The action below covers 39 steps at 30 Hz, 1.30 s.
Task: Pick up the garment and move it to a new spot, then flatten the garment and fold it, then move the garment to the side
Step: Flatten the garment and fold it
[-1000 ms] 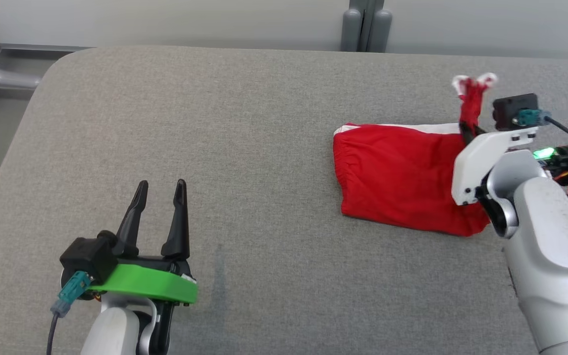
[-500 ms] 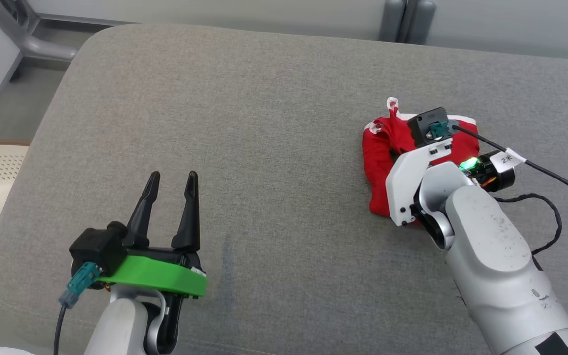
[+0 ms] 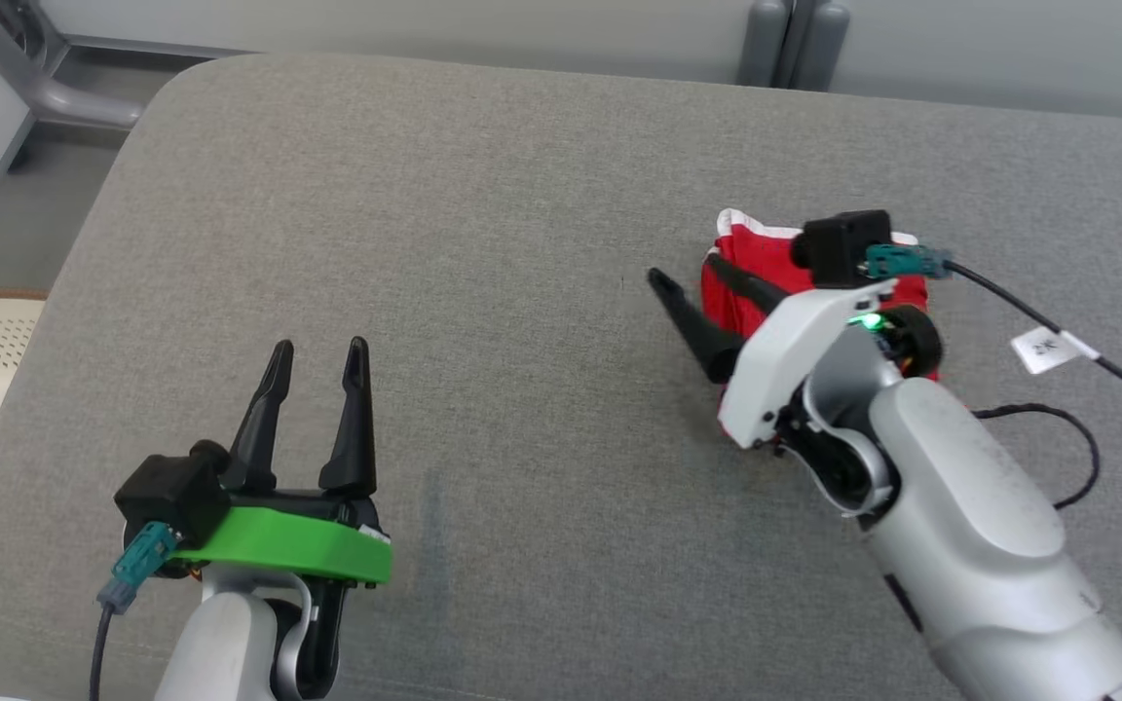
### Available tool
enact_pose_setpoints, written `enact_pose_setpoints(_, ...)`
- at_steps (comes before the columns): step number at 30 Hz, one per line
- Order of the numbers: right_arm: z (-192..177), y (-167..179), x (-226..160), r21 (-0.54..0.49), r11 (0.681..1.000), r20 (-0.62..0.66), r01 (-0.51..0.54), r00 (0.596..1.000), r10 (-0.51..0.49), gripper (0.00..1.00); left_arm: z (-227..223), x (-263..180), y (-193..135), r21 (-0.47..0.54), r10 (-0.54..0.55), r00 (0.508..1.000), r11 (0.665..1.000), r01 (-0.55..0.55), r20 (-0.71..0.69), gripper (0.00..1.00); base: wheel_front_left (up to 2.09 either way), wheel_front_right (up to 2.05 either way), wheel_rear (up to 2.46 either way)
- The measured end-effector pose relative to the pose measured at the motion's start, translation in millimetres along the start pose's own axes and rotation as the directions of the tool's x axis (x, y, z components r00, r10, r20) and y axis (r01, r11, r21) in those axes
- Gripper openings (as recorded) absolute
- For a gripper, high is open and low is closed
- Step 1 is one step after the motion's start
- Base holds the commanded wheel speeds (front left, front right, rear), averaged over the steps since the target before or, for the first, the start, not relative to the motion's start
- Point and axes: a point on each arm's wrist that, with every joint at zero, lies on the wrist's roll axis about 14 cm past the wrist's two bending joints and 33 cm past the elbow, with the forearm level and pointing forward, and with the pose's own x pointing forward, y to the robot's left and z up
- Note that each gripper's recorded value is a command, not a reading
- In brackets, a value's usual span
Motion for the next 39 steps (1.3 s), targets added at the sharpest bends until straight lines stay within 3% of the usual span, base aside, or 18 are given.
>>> enact_pose_setpoints(7,34.8,-75.3,-58.4,-0.117,0.965,0.205,0.233,0.957,-0.206,1.0,-1.3,4.2,-13.1,-0.006,-0.04,0.999,0.999,0.04,0.001,1.0,0.0,0.0,0.0)
enact_pose_setpoints(12,44.2,-110.1,-111.1,-0.107,0.909,0.341,0.402,0.874,-0.347,1.0,-0.6,5.8,-16.8,-0.008,-0.051,0.999,0.999,0.052,0.006,1.0,0.0,0.0,0.0)
enact_pose_setpoints(16,37.8,-118.0,-143.7,-0.081,0.873,0.385,0.48,0.823,-0.417,1.0,-2.0,3.9,-17.2,-0.009,-0.053,0.999,0.999,0.053,0.002,1.0,0.0,0.0,0.0)
enact_pose_setpoints(28,18.6,-117.6,-208.4,-0.019,0.809,0.417,0.587,0.74,-0.528,1.0,-5.2,-10.3,-17.0,0.013,-0.052,0.999,0.999,0.052,-0.008,1.0,0.0,0.0,0.0)
enact_pose_setpoints(39,15.3,-111.3,-216.5,0.001,0.807,0.415,0.59,0.734,-0.538,1.0,-2.0,-14.8,-20.9,0.024,-0.061,0.998,0.998,0.061,0.002,1.0,0.0,0.0,0.0)
